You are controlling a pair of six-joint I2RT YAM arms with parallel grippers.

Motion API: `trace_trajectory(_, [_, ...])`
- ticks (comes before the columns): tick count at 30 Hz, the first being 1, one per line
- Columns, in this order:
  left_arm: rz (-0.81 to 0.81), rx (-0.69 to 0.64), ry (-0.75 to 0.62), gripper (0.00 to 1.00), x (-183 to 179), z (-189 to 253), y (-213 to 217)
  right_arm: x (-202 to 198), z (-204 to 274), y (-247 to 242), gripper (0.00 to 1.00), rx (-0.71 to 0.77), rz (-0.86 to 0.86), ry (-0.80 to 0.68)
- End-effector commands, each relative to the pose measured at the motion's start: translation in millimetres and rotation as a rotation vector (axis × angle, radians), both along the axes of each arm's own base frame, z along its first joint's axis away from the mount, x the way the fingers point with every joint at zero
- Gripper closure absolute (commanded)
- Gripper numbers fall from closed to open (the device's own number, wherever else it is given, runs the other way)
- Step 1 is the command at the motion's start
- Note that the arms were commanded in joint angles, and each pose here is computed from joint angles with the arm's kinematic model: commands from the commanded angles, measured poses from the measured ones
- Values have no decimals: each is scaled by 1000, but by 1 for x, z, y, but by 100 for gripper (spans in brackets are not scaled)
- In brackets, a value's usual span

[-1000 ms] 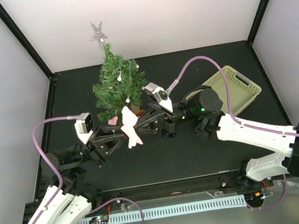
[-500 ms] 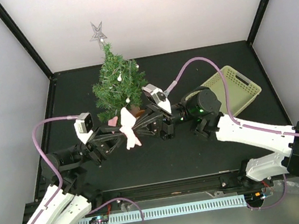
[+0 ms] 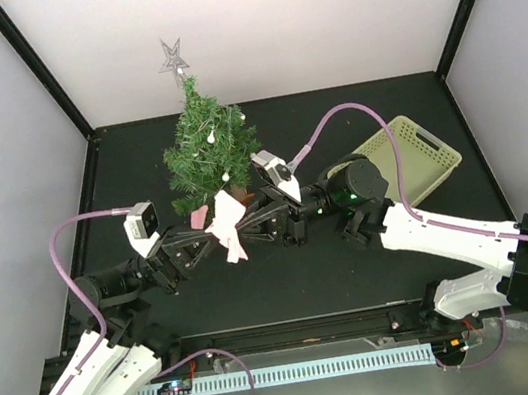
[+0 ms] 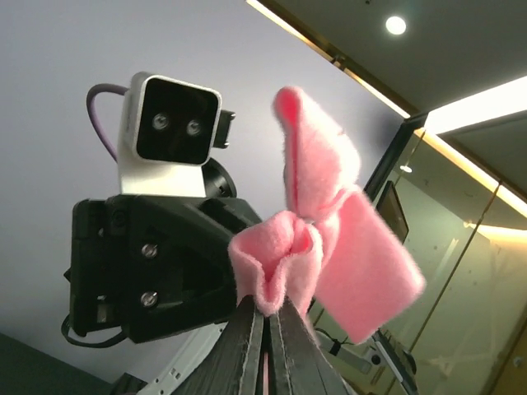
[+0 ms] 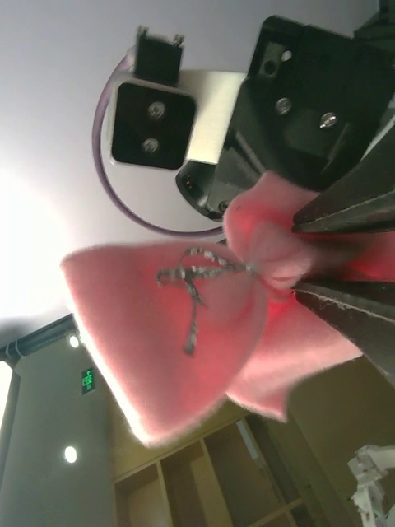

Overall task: Decorate the small christmas tree
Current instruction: Place the decoration item on the Christmas tree.

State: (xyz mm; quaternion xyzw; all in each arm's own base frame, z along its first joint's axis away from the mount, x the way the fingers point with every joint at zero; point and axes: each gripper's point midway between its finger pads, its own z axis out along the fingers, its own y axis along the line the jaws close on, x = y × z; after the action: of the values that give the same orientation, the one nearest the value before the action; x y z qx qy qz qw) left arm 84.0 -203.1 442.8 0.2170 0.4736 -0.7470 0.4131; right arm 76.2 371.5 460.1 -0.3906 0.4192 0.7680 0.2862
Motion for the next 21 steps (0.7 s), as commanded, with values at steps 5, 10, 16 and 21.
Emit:
trace_trajectory(5, [178, 67, -56, 99, 8, -11, 9, 11, -16, -12, 55, -55, -168, -30])
trace_trajectory(10, [310, 184, -128, 98, 14, -23, 15, 23, -20, -39, 40, -99, -365, -91])
trace_trajectory(16, [339, 332, -240, 98, 12, -31, 12, 28, -27, -57, 36, -163, -487, -173])
trace_trajectory(21, [288, 420, -309, 98, 4, -42, 6, 30, -32, -63, 31, -208, -529, -212])
